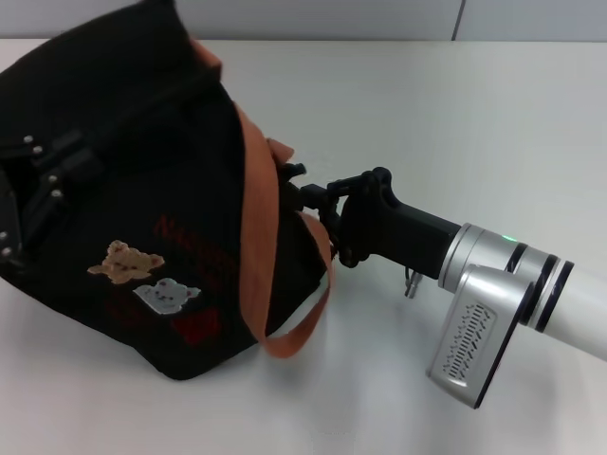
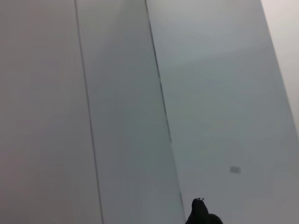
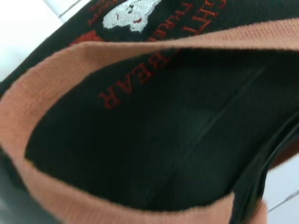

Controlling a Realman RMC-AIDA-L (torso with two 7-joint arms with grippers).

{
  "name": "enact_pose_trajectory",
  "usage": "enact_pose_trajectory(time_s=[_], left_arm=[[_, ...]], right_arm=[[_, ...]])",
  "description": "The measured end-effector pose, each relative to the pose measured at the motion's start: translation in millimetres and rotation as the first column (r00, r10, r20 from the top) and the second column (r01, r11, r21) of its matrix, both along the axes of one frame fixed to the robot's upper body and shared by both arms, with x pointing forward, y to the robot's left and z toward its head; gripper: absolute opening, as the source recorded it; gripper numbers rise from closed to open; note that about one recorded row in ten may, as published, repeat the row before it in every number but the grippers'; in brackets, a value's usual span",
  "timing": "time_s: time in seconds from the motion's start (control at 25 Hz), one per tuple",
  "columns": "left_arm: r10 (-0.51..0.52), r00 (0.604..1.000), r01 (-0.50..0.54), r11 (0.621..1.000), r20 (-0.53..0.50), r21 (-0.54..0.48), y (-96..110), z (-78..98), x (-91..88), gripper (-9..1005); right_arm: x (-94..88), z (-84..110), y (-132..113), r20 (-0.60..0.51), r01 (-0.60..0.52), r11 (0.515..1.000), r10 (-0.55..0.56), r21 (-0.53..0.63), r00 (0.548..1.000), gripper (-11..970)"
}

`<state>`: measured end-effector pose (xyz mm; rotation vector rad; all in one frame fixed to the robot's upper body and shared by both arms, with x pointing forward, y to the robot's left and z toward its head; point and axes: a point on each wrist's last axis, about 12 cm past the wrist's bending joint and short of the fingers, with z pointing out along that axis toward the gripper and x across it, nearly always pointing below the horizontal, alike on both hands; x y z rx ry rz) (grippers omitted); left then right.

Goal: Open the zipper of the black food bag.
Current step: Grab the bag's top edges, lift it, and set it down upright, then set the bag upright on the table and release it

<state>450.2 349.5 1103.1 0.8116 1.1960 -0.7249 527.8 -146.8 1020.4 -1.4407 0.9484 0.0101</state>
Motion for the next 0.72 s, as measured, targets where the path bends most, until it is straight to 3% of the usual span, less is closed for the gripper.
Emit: enact_pose_trajectory(time_s=[0.4, 0.6, 0.72], left_arm=[[0.037, 0.999, -0.037, 0.999, -0.010, -0.002, 7, -3.4, -8.0, 98], [0.071, 0.997, -0.072, 0.997, -0.044, -0.026, 9, -10.2, -9.7, 98], [0.143, 0.986, -0.147, 0.988, -0.084, -0.049, 12, -20.4, -16.1, 98]], right_arm=[[1.9, -0.8, -2, -0.007, 0.015, 1.000, -0.015, -0.005, 1.000, 0], [4.5, 7.5, -3, -0.010, 0.057, 0.994, -0.056, 0.089, 0.998, 0], [4.7, 13.8, -7, -0.013, 0.088, 0.981, -0.087, 0.172, 0.996, 0]])
